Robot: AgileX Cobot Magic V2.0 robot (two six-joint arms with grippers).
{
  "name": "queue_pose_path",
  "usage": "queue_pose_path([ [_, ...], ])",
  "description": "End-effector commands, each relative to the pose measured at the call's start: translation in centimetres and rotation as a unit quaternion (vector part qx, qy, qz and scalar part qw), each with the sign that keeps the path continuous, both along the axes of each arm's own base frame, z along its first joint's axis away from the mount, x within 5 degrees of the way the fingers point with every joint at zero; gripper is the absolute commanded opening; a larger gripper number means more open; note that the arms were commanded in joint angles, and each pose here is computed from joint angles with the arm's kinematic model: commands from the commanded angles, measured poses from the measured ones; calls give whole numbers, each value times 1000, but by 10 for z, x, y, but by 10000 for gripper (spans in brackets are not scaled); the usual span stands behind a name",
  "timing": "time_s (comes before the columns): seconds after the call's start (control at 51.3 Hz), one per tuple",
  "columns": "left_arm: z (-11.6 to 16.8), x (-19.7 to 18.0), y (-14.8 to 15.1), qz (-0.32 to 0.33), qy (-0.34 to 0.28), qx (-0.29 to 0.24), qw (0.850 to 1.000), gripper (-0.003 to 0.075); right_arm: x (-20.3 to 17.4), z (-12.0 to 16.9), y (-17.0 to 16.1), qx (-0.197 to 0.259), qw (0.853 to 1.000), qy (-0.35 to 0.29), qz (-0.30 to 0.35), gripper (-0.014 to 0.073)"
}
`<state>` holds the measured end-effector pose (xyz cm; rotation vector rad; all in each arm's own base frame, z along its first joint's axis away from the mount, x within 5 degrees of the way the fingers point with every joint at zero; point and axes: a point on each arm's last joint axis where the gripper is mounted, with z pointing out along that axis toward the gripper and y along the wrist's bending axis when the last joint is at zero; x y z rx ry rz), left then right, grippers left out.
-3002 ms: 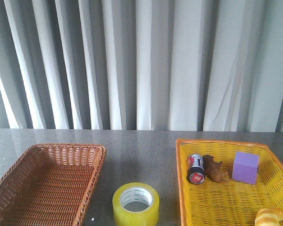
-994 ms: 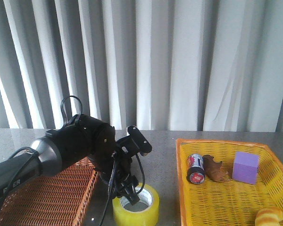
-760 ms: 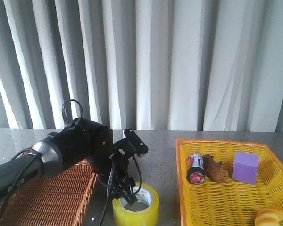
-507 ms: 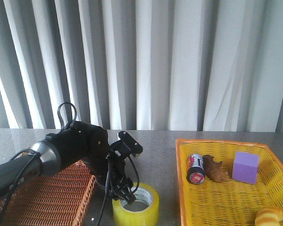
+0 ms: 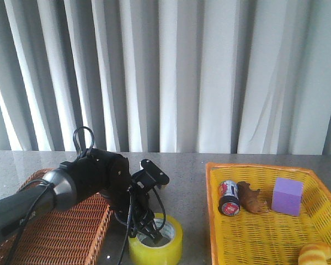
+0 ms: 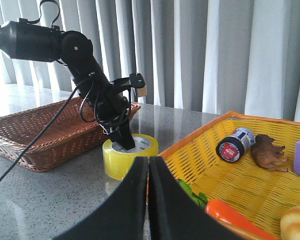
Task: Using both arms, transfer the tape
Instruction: 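Move the left gripper over the tape roll and grasp its rim, then lift the tape with the left gripper and lower it into the brown basket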
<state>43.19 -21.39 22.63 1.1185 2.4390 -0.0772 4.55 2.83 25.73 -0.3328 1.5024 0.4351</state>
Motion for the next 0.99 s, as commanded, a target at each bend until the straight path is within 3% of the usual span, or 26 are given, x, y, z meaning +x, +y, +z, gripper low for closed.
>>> queue_pose_path([
  [0.0,40,1,1,3,-66,-28,997,71,2,12,-2,16,999,-23,-15,-6],
  [0.097,41,1,1,5,-69,-31,997,-9,2,12,-2,16,999,-23,-15,-6],
  [0.292,57,-5,2,10,-77,-50,996,-8,2,12,-2,14,999,-24,-15,-6],
  [0.429,91,-14,6,18,-113,-82,990,-8,2,12,-2,14,999,-24,-15,-6],
  [0.585,149,-35,16,18,-186,-119,975,-8,2,12,-2,14,999,-24,-15,-6],
  [0.819,222,-71,66,72,-250,-158,953,-8,2,12,-2,13,1000,-22,-14,-6],
  [0.975,222,-68,123,148,-229,-133,953,-8,2,10,-1,10,1000,-16,-10,-6],
])
